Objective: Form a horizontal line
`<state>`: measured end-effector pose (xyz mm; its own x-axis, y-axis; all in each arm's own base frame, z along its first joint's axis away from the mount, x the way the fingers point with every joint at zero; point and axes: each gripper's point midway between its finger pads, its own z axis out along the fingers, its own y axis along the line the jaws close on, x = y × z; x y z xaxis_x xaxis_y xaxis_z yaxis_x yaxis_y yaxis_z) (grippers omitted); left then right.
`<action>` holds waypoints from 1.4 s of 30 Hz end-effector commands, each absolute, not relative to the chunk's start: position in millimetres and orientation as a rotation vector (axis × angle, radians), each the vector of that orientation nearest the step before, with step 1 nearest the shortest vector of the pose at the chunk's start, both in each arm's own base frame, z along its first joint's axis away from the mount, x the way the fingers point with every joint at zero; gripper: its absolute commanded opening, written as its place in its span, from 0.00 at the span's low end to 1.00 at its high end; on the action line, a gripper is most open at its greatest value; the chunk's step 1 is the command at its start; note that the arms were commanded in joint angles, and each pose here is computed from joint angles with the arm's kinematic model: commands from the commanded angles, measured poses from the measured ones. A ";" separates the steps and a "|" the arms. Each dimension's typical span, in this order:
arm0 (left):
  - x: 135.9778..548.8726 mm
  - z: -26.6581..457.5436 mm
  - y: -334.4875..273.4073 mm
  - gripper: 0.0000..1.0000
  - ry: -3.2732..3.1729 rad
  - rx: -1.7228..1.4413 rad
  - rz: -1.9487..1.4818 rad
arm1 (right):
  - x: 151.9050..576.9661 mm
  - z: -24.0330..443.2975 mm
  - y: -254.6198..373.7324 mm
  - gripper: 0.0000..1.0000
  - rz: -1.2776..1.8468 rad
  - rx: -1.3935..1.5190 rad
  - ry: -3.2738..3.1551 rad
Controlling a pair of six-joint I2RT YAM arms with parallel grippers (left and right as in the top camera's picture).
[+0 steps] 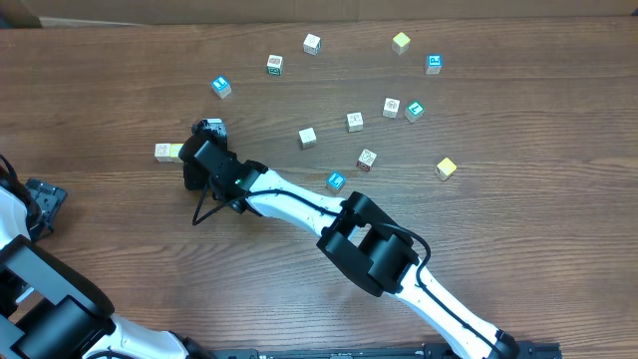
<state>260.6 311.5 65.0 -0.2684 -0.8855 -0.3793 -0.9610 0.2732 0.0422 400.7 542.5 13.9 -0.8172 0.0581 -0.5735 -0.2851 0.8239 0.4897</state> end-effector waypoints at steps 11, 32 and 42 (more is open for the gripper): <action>255.5 58.6 312.6 1.00 2.282 -1.708 0.413 | 401.4 -34.7 489.2 0.04 0.485 -0.126 2.566; 255.5 58.6 312.6 1.00 2.282 -1.708 0.413 | 427.9 -23.0 488.7 0.04 0.598 -0.079 2.522; 255.5 58.6 312.6 1.00 2.282 -1.708 0.413 | 419.0 -22.6 498.4 0.04 0.672 -0.115 2.548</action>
